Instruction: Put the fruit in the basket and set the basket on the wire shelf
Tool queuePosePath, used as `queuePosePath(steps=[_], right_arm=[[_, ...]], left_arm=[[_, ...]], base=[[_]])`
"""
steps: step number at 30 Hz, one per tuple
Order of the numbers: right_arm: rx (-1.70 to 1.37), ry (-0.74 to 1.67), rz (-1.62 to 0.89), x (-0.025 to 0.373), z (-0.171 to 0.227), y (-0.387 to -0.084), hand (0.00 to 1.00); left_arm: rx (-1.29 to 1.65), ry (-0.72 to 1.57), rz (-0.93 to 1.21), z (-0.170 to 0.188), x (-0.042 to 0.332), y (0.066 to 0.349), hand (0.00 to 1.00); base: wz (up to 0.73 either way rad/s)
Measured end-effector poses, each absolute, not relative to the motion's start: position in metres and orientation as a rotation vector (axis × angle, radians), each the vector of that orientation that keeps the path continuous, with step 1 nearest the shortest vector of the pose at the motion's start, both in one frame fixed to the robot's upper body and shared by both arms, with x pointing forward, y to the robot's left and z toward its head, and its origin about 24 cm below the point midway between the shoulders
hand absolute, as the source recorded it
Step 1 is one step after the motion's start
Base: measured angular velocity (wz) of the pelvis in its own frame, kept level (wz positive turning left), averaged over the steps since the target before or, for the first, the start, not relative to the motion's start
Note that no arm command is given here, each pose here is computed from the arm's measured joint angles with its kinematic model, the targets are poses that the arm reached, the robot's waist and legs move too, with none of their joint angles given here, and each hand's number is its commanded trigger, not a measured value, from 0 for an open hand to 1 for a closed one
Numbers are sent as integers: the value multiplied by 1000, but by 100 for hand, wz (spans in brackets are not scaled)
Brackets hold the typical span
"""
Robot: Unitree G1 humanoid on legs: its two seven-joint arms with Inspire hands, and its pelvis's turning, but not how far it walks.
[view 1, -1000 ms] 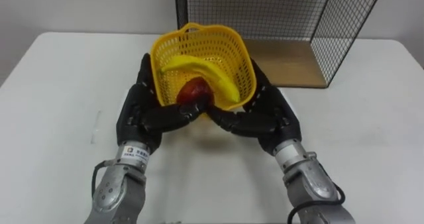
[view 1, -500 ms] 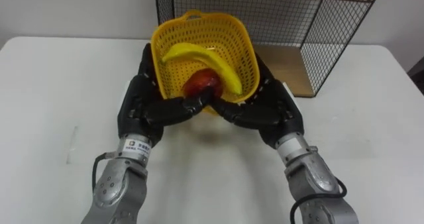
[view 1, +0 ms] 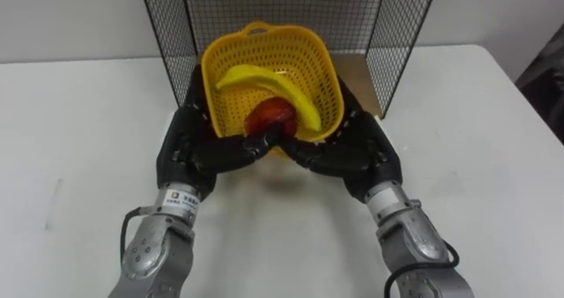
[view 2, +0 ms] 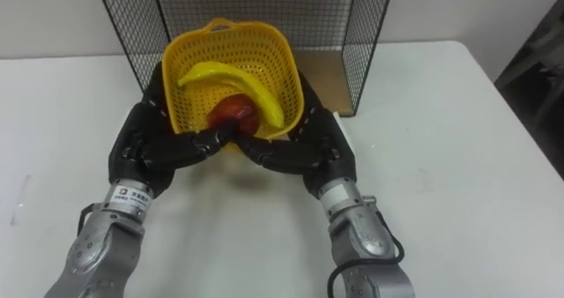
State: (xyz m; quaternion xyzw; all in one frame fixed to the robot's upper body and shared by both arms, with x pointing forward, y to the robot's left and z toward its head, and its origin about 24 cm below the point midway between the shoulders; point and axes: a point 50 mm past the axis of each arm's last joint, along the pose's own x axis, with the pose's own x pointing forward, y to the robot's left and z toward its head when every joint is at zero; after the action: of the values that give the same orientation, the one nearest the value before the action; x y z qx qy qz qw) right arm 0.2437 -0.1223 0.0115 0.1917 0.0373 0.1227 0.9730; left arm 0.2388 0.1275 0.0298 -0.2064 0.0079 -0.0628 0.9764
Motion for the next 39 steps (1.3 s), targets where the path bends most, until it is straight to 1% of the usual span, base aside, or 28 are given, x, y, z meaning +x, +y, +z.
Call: queuePosePath(steps=[13, 19, 22, 27, 31, 36, 39], right_arm=[[420, 96, 178, 243, 9, -126, 0], [421, 95, 130, 247, 11, -126, 0], [412, 90, 121, 255, 17, -125, 0], [377, 111, 111, 281, 26, -122, 0], [361, 90, 114, 299, 41, -120, 0], [349, 90, 110, 318, 58, -109, 0], [340, 129, 92, 332, 59, -110, 0]], left_arm=[[-413, 9, -149, 34, 243, 117, 0], [-388, 13, -160, 37, 262, 110, 0], [-380, 21, -150, 41, 271, 109, 0], [-364, 62, -102, 42, 290, 107, 0], [-389, 66, -82, 51, 306, 107, 0], [-398, 75, -23, 67, 328, 108, 0], [-398, 113, -2, 69, 338, 106, 0]], base=[[-4], [-6], [-6], [-4], [-1], [1], [0]])
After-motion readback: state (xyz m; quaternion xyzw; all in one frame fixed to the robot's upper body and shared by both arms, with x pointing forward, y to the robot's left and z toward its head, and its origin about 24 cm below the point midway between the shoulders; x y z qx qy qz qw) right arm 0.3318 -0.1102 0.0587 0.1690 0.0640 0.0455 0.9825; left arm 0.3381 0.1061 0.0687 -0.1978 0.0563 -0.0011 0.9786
